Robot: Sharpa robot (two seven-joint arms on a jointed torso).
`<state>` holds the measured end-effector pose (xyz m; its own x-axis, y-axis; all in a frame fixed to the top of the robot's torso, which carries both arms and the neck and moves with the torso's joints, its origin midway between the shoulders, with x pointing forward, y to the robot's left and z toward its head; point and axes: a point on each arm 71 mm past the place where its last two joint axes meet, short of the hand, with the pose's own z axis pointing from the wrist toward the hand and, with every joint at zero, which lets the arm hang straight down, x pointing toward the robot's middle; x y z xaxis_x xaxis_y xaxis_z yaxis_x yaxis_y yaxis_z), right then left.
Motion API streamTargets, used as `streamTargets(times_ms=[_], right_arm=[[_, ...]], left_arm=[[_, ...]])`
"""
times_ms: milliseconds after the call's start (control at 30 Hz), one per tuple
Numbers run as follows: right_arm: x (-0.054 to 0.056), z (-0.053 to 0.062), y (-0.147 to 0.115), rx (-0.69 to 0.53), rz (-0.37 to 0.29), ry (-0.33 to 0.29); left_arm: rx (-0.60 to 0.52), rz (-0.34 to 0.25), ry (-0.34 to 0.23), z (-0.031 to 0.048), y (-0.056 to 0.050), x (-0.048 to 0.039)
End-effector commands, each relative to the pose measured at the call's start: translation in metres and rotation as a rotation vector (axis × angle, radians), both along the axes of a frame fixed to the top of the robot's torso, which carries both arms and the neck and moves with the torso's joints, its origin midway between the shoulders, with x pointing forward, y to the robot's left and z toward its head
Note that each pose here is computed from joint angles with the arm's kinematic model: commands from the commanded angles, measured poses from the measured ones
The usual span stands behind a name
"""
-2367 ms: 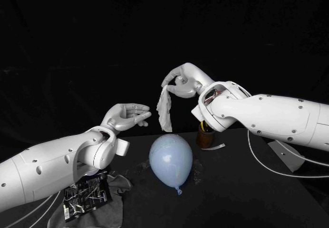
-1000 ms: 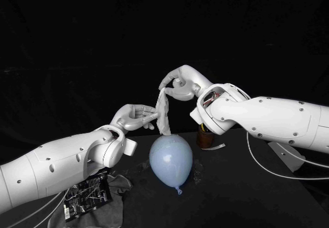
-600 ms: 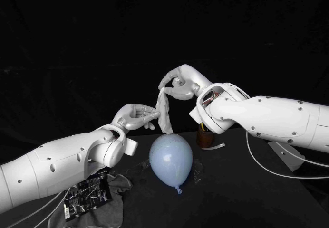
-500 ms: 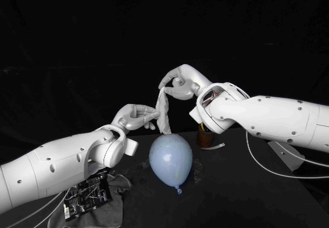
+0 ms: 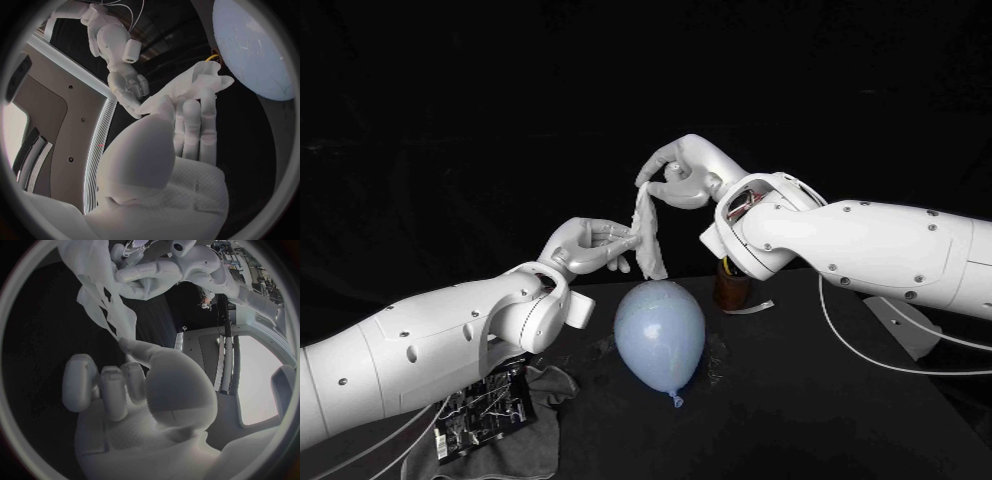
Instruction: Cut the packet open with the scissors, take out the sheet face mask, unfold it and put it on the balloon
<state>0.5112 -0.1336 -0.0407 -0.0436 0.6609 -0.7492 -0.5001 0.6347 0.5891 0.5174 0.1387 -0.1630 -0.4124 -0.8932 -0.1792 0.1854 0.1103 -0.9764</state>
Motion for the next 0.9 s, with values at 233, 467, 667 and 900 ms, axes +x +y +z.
streamTargets(times_ms=[233, 467, 667, 900], right_arm=[[0.003, -0.003, -0.006, -0.033, -0.005, 0.025], [0.008, -0.009, -0.015, -0.068, -0.026, 0.05], [0.011, -0.012, -0.02, -0.093, -0.041, 0.066], [0.012, -0.016, -0.021, -0.123, -0.046, 0.084]], left_arm=[[-0.023, 0.021, -0.011, 0.0031, 0.005, 0.0008], [-0.023, 0.058, -0.035, 0.0149, 0.019, 0.0039], [-0.024, 0.023, -0.074, 0.0406, 0.026, 0.0074], [-0.023, -0.058, -0.116, 0.0714, 0.022, 0.0088]])
